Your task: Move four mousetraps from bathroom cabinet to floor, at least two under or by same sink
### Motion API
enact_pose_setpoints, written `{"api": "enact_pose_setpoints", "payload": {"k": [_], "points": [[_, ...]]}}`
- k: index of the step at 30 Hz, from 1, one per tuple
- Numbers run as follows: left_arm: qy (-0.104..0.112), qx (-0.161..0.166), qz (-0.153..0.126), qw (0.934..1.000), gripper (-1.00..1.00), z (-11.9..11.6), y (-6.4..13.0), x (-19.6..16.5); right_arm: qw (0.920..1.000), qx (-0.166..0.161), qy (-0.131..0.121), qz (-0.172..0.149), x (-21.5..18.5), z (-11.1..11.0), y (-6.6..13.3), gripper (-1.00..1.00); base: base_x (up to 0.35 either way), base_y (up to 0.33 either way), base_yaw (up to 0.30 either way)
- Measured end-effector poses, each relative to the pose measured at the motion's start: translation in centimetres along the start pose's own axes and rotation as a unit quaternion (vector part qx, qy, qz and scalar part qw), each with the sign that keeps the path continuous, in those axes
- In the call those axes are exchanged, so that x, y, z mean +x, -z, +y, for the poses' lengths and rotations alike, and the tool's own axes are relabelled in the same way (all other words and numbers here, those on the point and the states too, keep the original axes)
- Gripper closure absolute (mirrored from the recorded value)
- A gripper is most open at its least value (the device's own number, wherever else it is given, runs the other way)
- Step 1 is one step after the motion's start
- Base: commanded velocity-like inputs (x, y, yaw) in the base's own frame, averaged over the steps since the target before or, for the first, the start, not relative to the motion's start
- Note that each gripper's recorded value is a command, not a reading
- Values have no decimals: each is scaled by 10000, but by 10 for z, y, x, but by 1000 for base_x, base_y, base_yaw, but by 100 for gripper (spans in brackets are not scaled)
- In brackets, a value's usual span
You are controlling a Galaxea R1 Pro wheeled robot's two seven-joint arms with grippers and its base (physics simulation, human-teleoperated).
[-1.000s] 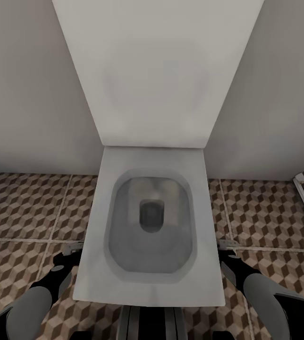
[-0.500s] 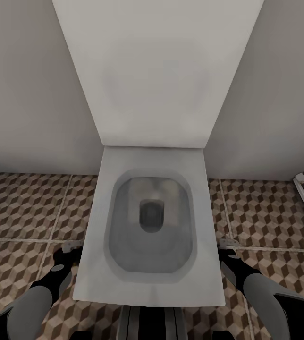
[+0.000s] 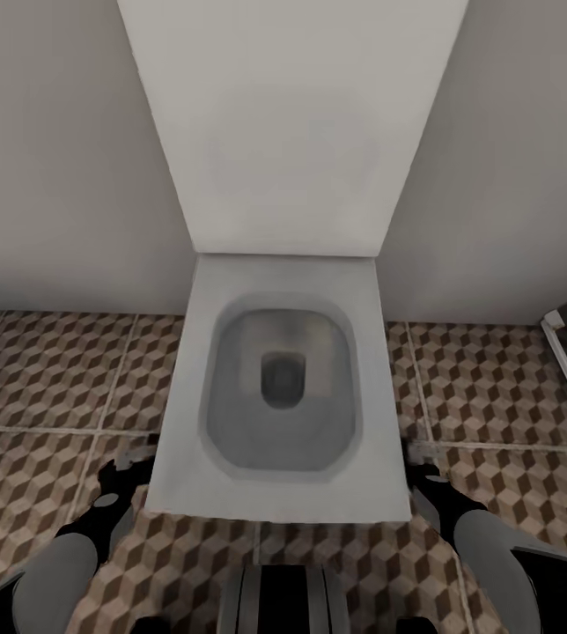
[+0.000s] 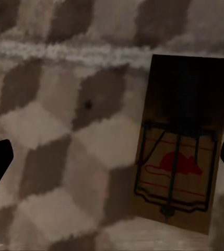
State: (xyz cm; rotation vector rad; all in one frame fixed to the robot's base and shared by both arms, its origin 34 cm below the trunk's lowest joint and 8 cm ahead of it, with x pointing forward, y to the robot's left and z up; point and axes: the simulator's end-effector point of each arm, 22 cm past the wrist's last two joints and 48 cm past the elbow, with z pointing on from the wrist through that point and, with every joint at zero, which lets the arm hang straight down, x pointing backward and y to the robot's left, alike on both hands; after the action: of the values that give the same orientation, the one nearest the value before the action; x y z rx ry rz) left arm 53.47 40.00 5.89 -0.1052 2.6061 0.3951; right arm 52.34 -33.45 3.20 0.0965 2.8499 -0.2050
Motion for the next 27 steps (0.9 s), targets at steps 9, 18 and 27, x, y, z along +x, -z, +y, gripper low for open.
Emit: {"api": "enact_pose_setpoints", "payload": {"k": [9,18,27], "points": [[8,-1,-6,10000,-100,0,0,0,10000,1,0,-1,0,0,0,-100,-321,0,0],[0,9,-8,10000,-100,1,0,0,10000,-1,1,-1,0,0,0,-100,-336,0,0],[0,25,-8,10000,-100,0,0,0,10000,-4,6,-2,0,1,0,-100,-338,0,0]]}}
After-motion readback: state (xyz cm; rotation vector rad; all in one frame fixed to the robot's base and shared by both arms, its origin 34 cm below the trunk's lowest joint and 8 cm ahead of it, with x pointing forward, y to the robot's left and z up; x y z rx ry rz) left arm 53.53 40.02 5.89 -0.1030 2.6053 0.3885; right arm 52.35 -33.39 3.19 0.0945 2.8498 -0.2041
